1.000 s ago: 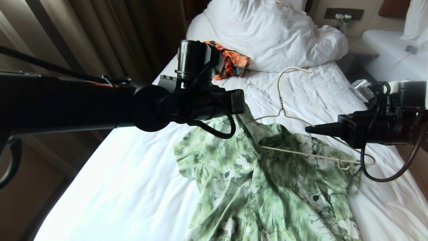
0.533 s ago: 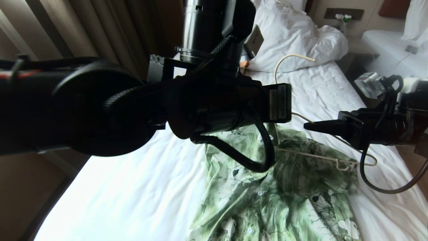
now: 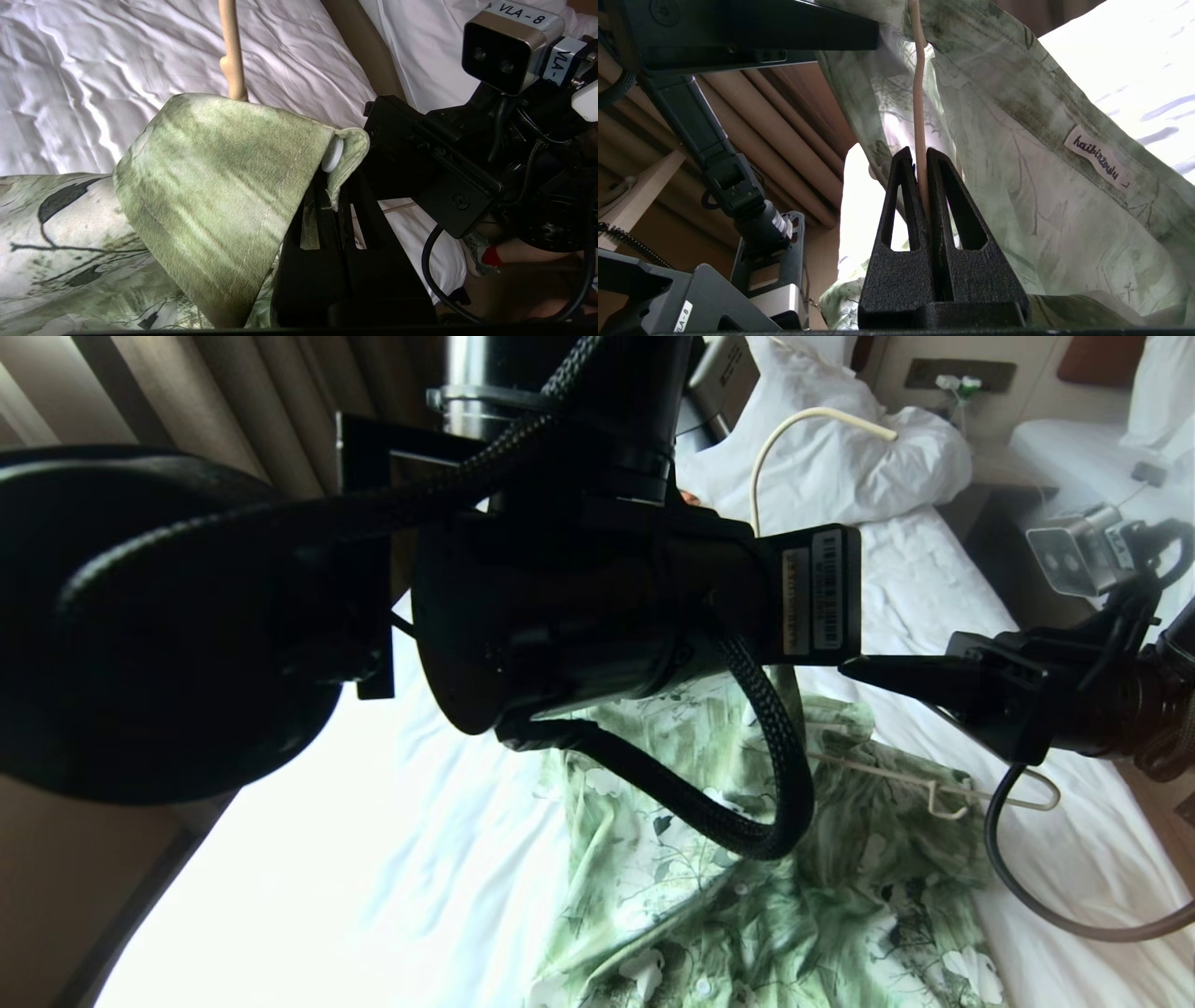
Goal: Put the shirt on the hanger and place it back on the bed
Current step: Hook one side of the shirt onto the hanger
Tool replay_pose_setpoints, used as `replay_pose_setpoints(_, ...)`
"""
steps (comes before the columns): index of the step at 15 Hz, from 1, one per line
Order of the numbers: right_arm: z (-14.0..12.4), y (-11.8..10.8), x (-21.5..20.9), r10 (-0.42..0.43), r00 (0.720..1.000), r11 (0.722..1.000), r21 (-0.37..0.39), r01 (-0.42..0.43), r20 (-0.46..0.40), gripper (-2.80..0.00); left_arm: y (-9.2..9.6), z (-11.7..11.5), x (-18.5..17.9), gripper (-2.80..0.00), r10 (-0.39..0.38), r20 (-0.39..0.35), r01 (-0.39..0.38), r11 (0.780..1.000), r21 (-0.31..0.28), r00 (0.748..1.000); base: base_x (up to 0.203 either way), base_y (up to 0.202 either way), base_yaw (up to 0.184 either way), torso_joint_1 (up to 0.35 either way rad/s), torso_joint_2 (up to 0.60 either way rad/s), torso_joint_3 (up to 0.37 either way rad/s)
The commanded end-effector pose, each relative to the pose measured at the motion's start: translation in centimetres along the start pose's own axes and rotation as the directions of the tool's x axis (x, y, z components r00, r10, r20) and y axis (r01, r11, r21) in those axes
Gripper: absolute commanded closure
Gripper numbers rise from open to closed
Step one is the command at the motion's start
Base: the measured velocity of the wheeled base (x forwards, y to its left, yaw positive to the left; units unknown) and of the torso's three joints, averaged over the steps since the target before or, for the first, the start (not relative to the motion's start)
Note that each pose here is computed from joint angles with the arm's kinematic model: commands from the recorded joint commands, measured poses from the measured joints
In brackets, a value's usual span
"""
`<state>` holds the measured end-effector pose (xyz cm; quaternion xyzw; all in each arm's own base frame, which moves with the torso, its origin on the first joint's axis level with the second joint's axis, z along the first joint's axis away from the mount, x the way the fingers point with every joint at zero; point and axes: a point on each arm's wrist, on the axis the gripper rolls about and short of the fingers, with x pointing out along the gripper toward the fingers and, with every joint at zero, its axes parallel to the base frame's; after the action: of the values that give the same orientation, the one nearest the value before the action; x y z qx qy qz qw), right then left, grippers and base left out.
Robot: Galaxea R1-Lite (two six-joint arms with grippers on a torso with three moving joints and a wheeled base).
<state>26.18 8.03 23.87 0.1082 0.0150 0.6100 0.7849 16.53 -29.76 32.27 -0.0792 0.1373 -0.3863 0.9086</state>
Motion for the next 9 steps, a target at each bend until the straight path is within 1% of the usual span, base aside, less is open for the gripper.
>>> replay_pose_setpoints(1, -0.7, 0.2, 0.7, 0.025, 1.0, 1.0, 0.018, -0.025, -0.01, 0.0, 0.0, 0.0, -0.3, 0.0, -0.003, 0.0, 0.003, 1.0, -0.002, 1.0, 0.0, 0.0, 0.0, 0.0, 0.0, 0.0)
replay_pose_setpoints(3, -0.9, 0.2, 0.9, 0.017, 1.0, 1.0, 0.023, -0.017, -0.007, 0.0, -1.0, -0.2, -1.2, 0.0, -0.037, -0.005, 0.037, 0.999, -0.003, 0.999, 0.0, 0.0, 0.0, 0.0, 0.0, 0.0)
replay_pose_setpoints(5, -1.1, -0.1, 1.0, 0.012, 1.0, 0.999, 0.03, -0.012, -0.01, 0.0, -2.0, -1.0, -2.2, 0.0, -0.076, -0.02, 0.076, 0.997, -0.004, 0.997, 0.0, 0.0, 0.0, 0.0, 0.0, 0.0)
replay_pose_setpoints(8, -1.6, -0.7, 1.3, 0.012, 1.0, 0.999, 0.032, -0.012, -0.011, 0.0, -2.2, -2.3, -1.7, 0.0, -0.081, -0.04, 0.082, 0.997, 0.004, 0.996, 0.0, 0.0, 0.0, 0.0, 0.0, 0.0)
replay_pose_setpoints(9, -1.9, -1.0, 1.4, 0.013, 1.0, 0.999, 0.032, -0.013, -0.012, 0.0, -2.1, -3.0, -1.3, -2.8, -0.077, -0.055, 0.078, 0.997, 0.008, 0.995, 0.0, 0.0, 0.0, 0.0, 0.0, 0.0)
